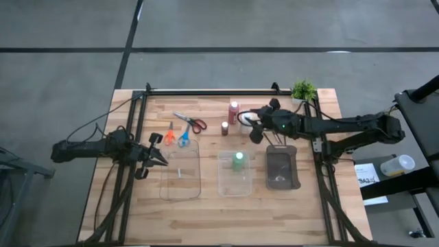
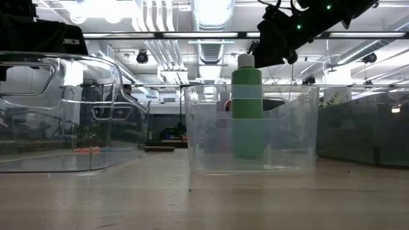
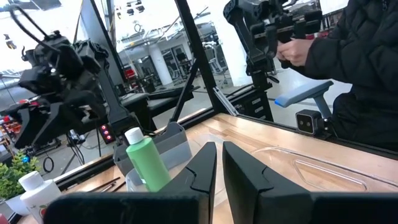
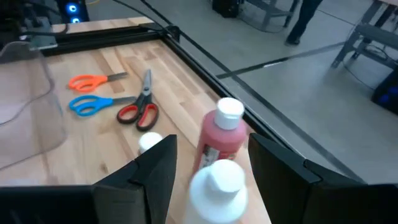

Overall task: Pick & Place Paint Supplies
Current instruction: Put the white bottle into the white transparent bin

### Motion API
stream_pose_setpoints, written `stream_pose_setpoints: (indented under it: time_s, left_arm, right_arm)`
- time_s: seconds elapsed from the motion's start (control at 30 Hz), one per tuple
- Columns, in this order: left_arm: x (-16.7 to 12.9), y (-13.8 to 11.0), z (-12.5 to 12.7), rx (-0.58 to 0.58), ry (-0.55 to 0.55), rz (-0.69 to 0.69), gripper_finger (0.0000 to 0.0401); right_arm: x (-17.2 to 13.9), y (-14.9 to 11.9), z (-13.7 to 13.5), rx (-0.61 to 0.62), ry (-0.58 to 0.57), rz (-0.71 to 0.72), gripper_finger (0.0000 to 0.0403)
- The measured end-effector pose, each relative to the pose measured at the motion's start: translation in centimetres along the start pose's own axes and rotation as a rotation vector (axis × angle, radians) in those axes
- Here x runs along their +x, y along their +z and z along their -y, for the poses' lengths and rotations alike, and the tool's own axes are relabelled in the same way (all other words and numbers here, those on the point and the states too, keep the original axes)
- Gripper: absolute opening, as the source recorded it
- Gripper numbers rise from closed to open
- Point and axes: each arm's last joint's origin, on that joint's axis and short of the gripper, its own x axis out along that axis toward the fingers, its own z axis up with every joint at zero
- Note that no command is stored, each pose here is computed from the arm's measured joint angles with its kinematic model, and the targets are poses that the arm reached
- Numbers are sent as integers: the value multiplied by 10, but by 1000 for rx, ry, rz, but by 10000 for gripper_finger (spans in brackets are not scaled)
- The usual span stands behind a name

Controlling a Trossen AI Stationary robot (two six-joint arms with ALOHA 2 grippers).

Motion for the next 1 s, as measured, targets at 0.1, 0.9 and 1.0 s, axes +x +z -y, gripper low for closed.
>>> stream_pose_setpoints:
  time_s: [0.1, 0.9, 1.0]
  left_arm:
    - [0, 0, 0, 0, 0, 0, 36]
    - [0, 0, 0, 0, 0, 0, 35]
    - [0, 0, 0, 0, 0, 0, 35]
  right_arm:
    - [4, -1, 8, 26, 2, -9, 201]
    - [41, -24, 9, -2, -72, -90, 245]
    - [42, -24, 11, 0, -77, -94, 245]
